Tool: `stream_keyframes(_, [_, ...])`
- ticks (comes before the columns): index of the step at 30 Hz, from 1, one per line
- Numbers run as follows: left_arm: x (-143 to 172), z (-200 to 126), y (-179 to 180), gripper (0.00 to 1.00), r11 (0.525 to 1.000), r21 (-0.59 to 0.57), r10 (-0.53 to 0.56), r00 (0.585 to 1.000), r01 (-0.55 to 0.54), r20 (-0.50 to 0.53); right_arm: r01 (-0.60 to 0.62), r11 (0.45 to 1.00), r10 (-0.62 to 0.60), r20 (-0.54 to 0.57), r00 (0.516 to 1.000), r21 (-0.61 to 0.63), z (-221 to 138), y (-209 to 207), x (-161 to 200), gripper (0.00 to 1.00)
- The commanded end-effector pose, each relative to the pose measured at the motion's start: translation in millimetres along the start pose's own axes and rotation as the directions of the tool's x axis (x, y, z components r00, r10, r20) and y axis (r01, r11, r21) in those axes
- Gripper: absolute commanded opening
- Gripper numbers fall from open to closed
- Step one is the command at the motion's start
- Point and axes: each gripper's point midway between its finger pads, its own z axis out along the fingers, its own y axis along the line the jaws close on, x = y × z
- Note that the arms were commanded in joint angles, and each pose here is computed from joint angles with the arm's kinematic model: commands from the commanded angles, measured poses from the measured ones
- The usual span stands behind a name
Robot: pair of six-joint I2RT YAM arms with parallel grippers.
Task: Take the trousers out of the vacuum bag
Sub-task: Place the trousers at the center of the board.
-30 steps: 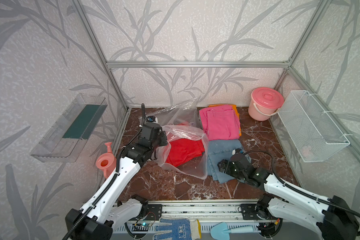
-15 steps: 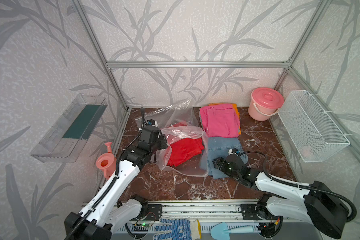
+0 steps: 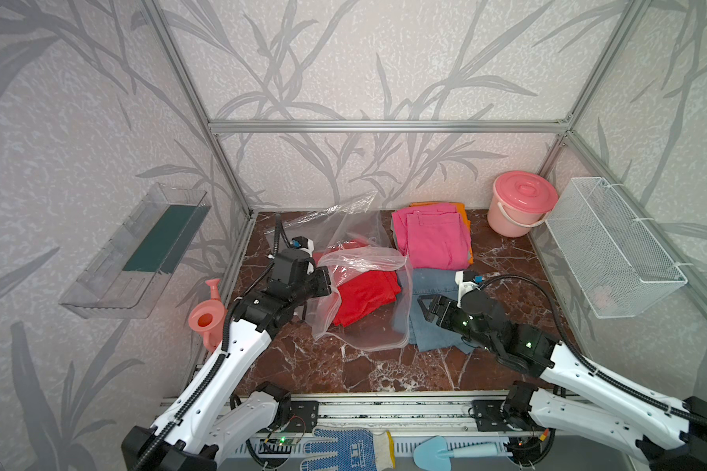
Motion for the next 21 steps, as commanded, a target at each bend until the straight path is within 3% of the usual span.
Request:
stream_keyframes(1, [9.4, -3.2, -0.9, 0.00, 1.000, 0.020, 0.000, 1.000, 0.000, -0.029, 0.093, 0.996, -0.093, 0.006, 0.996, -0.005, -0.7, 21.2, 7.5, 0.87])
stream_keyframes(9, [12.9, -5.7, -15.7, 0.00, 0.995, 0.096, 0.029, 0.998, -0.023, -0.058, 0.088, 0.990, -0.103, -0.140, 0.985, -0.111, 54.1, 70.2, 69.6, 0.86])
stream_keyframes(15, [23.5, -8.6, -23.3, 0.00, 0.988, 0.140, 0.072, 0.993, -0.059, -0.094, 0.031, 0.999, -0.029, -0.147, 0.989, 0.011, 95.2, 24.0, 101.9, 0.85])
stream_keyframes(21, [37.3, -10.7, -25.2, 0.00, 0.982, 0.156, 0.129, 0.980, -0.106, -0.149, -0.053, 0.988, 0.079, -0.172, 0.982, 0.148, 110.9, -32.6, 133.6, 0.85])
